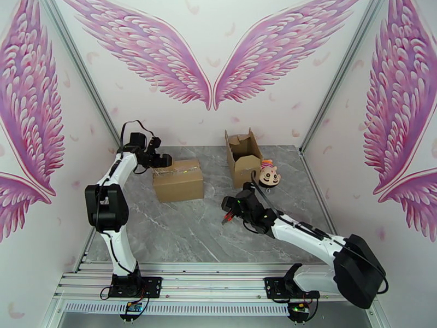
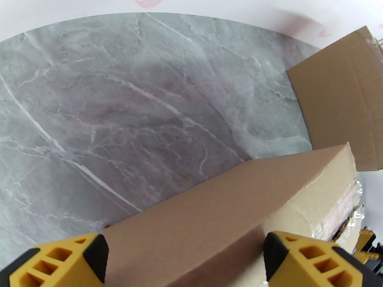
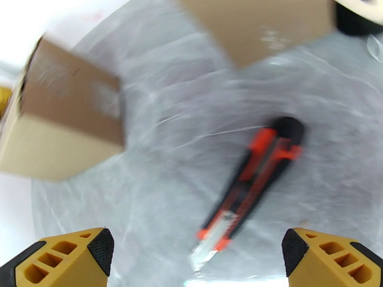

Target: Unpack the express box

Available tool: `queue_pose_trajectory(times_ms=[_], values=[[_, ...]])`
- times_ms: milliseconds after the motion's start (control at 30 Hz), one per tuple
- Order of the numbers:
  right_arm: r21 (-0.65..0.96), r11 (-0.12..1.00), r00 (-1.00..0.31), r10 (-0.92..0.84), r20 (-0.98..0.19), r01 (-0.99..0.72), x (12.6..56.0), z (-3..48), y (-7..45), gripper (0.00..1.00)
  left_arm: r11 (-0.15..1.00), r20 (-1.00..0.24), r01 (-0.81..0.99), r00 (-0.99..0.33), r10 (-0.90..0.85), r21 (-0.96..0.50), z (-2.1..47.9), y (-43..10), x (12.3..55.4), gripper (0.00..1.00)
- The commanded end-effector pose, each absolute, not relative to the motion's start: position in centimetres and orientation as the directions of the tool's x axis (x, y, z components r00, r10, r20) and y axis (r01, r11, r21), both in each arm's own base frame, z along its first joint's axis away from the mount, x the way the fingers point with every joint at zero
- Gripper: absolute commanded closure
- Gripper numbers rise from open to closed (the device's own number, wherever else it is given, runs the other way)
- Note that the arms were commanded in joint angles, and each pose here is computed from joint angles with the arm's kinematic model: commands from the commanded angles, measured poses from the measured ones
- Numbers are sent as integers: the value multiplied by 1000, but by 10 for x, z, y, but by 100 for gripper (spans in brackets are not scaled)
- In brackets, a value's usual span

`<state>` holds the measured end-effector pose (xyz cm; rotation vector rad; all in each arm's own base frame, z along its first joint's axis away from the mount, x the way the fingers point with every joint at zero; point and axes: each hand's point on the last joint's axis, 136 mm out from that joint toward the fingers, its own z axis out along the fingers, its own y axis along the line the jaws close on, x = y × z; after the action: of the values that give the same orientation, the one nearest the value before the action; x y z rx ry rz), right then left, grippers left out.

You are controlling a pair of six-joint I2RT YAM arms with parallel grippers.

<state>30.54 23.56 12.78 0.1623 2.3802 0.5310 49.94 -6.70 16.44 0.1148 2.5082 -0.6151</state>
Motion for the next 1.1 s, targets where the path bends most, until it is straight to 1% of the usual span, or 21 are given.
queue_pose_trajectory(times_ms=[0, 67, 167, 300, 367, 467, 567, 767, 900, 1067], values=[[337, 921, -772, 65, -632, -197, 305, 134, 275, 1, 852, -429, 140, -897, -106, -504, 159, -83, 459, 11], [385, 883, -780, 37, -624, -267, 308, 137, 304, 0, 840, -422, 134, -898, -120, -525, 162, -88, 448, 11], [436, 844, -793, 22, -609, -312, 314, 137, 330, 2, 835, -406, 127, -905, -123, -536, 164, -93, 433, 11], [435, 842, -798, 7, -603, -321, 326, 130, 343, 1, 827, -378, 115, -917, -124, -550, 161, -103, 412, 12], [439, 848, -801, 30, -598, -296, 336, 129, 340, 1, 824, -358, 99, -925, -131, -557, 157, -107, 400, 12], [456, 851, -804, 70, -591, -261, 346, 129, 331, 0, 823, -363, 97, -922, -138, -559, 162, -113, 385, 12], [477, 848, -801, 111, -588, -233, 354, 128, 319, 0, 821, -352, 86, -925, -144, -564, 154, -120, 366, 11], [468, 854, -787, 121, -605, -228, 369, 132, 304, 1, 822, -369, 121, -922, -115, -557, 156, -141, 341, 11], [480, 850, -781, 145, -607, -216, 375, 139, 296, 1, 877, -423, 129, -901, -91, -462, 159, -140, 336, 8], [475, 861, -764, 181, -619, -182, 368, 151, 279, 1, 937, -537, 108, -839, -93, -332, 182, -120, 343, 6]])
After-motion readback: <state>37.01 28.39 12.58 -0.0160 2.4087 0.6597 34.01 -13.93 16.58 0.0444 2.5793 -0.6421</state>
